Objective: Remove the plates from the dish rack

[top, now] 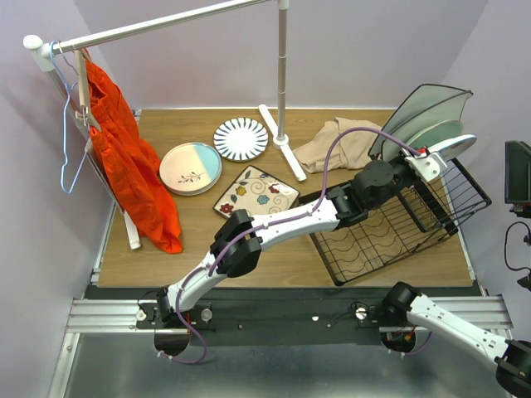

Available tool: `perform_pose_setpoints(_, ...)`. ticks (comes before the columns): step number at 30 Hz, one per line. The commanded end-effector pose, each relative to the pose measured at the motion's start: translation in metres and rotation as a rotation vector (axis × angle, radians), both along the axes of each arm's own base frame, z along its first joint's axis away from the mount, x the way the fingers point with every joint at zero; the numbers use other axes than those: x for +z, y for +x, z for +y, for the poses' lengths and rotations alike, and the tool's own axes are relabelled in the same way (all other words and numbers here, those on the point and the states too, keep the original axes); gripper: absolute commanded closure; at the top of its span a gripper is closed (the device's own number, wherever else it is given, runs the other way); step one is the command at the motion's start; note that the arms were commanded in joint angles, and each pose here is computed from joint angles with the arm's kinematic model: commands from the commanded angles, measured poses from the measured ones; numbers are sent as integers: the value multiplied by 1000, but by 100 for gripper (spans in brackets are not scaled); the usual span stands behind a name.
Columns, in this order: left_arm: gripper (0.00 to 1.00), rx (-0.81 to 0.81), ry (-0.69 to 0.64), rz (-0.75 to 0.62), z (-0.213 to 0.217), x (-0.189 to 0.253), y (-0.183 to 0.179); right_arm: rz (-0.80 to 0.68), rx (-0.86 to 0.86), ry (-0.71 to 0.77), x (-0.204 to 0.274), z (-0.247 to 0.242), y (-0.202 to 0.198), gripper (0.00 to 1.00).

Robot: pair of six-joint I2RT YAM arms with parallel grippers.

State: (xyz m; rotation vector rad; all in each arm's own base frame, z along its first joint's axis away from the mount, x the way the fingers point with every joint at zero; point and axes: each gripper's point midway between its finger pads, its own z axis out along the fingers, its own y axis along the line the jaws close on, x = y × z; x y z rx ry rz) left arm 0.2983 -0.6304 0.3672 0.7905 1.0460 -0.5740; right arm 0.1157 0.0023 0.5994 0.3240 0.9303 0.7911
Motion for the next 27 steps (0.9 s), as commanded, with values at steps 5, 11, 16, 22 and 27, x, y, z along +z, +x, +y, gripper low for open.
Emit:
perform_pose_setpoints(5,100,-39,-243,-87,27,124,-51,-47,-2,-21,7,-3,-7,2)
perform_pose_setpoints(11,100,-61,-321,-84,37,151,-57,-49,-13,-13,7,-7,-9,2)
perform_pose_setpoints(16,100,-82,-360,-76,42,163,-63,-53,-14,-16,7,-7,-10,2)
perform_pose_setpoints(22,100,-136,-400,-48,48,175,-73,-61,-10,-9,7,-10,-13,2)
perform_pose_setpoints(27,100,-195,-467,19,59,189,-84,-70,-5,-13,8,-10,-15,2)
